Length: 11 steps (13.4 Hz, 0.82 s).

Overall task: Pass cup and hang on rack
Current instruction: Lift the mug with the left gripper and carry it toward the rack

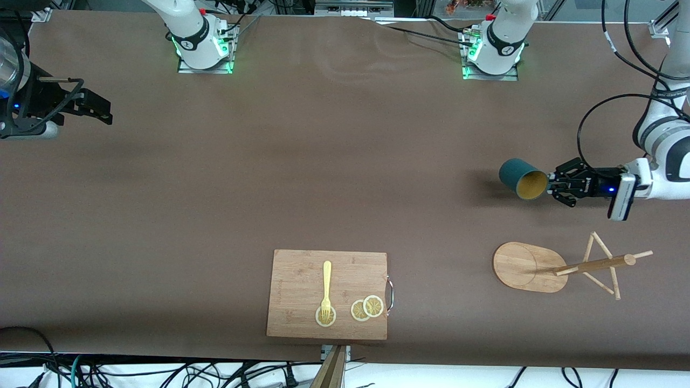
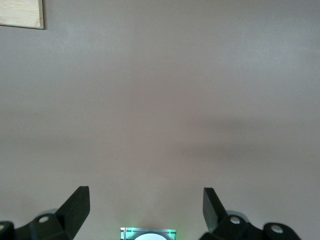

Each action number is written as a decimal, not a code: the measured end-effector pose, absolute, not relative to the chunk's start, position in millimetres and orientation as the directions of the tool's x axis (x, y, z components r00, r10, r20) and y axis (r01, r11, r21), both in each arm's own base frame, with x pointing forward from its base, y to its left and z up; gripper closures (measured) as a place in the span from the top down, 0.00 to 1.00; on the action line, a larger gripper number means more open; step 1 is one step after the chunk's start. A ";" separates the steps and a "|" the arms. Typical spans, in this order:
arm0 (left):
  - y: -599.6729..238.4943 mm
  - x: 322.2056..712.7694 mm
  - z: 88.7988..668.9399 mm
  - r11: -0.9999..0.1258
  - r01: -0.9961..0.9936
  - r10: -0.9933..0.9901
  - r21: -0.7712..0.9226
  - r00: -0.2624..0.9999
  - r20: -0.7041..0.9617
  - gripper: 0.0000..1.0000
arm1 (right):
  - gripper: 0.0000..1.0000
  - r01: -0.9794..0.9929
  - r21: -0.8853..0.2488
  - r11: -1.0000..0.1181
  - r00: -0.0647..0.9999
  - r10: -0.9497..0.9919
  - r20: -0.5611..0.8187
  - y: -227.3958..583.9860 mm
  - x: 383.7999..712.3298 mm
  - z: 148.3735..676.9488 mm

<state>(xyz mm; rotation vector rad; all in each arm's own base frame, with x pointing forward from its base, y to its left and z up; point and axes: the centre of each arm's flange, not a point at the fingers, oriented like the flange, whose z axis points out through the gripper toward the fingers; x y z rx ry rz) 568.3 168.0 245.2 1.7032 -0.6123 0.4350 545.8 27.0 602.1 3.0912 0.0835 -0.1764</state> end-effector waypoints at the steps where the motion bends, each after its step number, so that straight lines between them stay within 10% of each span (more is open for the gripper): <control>1: 172.6 571.5 253.6 -0.152 -0.561 -0.153 0.813 0.827 0.542 0.20 | 1.00 0.056 0.041 -0.998 0.992 0.051 -0.115 27.0 545.7 602.1; 11: 235.4 561.0 251.4 -0.148 -0.094 0.075 0.985 0.992 0.106 0.20 | 1.00 0.056 0.041 -0.998 0.992 0.051 -0.116 26.8 545.6 602.1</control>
